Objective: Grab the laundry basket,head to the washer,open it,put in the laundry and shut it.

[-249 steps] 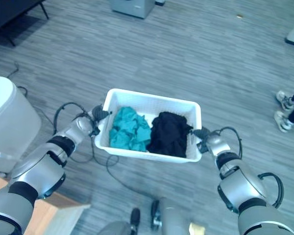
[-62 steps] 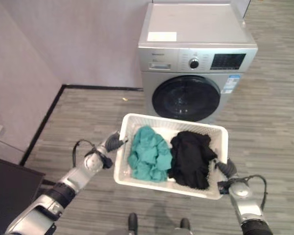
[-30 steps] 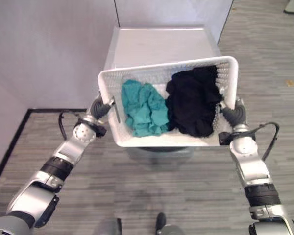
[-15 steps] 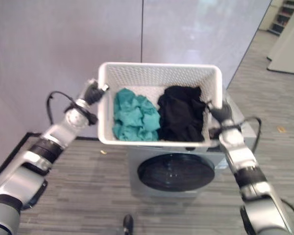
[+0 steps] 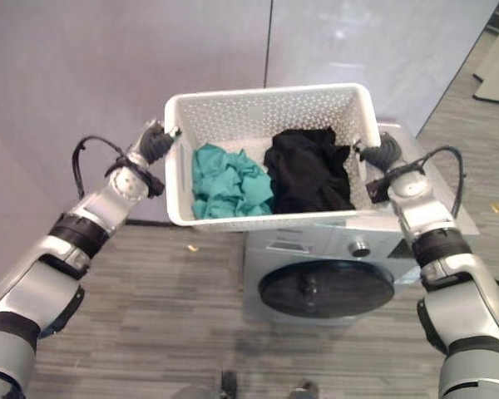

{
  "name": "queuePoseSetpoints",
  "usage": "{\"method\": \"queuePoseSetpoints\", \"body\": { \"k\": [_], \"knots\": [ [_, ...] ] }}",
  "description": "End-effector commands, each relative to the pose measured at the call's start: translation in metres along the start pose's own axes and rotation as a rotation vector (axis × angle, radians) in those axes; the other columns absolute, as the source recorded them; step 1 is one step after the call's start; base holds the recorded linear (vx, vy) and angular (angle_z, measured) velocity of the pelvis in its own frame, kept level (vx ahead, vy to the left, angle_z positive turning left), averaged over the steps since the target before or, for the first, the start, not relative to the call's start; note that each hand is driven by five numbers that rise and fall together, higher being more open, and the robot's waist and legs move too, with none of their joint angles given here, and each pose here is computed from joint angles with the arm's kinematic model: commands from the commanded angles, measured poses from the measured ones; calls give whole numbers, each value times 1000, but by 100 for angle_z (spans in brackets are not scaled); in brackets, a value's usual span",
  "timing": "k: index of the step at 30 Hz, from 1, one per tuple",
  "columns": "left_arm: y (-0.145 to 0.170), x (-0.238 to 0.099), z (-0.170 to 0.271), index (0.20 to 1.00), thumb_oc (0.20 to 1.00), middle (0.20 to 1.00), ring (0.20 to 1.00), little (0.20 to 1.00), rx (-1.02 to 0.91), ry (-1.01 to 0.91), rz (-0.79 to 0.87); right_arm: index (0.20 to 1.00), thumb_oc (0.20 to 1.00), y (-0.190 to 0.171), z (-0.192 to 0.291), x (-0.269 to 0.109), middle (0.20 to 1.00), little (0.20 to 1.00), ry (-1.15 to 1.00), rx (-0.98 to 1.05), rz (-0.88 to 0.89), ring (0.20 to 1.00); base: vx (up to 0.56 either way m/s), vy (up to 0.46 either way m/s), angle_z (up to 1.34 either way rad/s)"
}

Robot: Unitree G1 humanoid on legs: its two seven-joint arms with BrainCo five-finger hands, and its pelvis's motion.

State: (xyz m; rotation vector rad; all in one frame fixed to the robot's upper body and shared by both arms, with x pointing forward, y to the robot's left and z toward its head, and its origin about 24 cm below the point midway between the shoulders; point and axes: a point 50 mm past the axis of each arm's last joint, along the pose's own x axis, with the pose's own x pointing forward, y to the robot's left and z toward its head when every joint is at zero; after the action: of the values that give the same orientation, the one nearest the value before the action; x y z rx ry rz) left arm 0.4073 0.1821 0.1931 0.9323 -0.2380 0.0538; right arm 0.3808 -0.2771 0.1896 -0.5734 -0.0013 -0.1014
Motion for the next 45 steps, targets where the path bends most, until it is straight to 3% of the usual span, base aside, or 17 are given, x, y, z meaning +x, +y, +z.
{"method": "queuePoseSetpoints", "body": {
  "k": [1, 9, 14, 18, 22, 28, 40, 41, 42, 43, 44, 45],
  "knots": [
    [31, -7, -47, 200, 200, 200, 200, 200, 67, 186, 102, 200, 200, -84, -28, -21, 200, 200, 130, -72, -275, 200, 182, -229, 18],
    [32, -12, -57, 200, 200, 200, 200, 200, 48, 213, 106, 200, 200, -83, -34, -20, 200, 200, 162, -75, -266, 200, 188, -280, 2],
    [45, -1, -37, 200, 200, 200, 200, 200, 4, 157, 138, 200, 200, -100, 8, -12, 200, 200, 68, -130, -309, 200, 63, -350, 2],
    [38, 3, -26, 200, 200, 200, 200, 200, -10, 128, 119, 200, 200, -101, 12, -13, 200, 200, 69, -190, -289, 200, 128, -61, 19],
    [27, 8, -13, 200, 200, 200, 200, 200, 8, 99, 74, 200, 200, -102, 1, -15, 200, 200, 109, -213, -289, 200, 172, 95, 31],
    [27, 10, -14, 200, 200, 200, 200, 200, 62, 112, 50, 200, 200, -63, -30, -5, 200, 200, 233, -212, -169, 200, 331, 125, -44],
    [24, 13, -13, 200, 200, 200, 200, 200, 59, 138, 39, 200, 200, -60, -56, -18, 200, 200, 313, -261, -67, 200, 110, -114, 27],
    [22, 13, -10, 200, 200, 200, 200, 200, 25, 125, 31, 310, 310, -63, -61, -22, 310, 310, 340, -281, -39, 310, 49, -163, -6],
    [19, 14, -6, 285, 285, 285, 285, 285, 11, 116, 20, 1000, 1000, -67, -60, -24, 1000, 1000, 347, -281, -24, 1000, 63, -198, -8],
    [16, 15, -3, 542, 542, 542, 542, 542, 0, 107, 12, 1000, 1000, -65, -59, -24, 1000, 1000, 346, -288, -7, 1000, 34, -138, -9],
    [15, 15, -2, 1000, 1000, 1000, 1000, 1000, -8, 105, 3, 1000, 1000, -64, -57, -23, 1000, 1000, 343, -293, 6, 1000, 30, -99, -2],
    [12, 15, -1, 1000, 1000, 1000, 1000, 1000, -15, 105, -7, 1000, 1000, -63, -54, -21, 1000, 1000, 336, -307, 20, 1000, 22, -99, -12]
  ]
}}
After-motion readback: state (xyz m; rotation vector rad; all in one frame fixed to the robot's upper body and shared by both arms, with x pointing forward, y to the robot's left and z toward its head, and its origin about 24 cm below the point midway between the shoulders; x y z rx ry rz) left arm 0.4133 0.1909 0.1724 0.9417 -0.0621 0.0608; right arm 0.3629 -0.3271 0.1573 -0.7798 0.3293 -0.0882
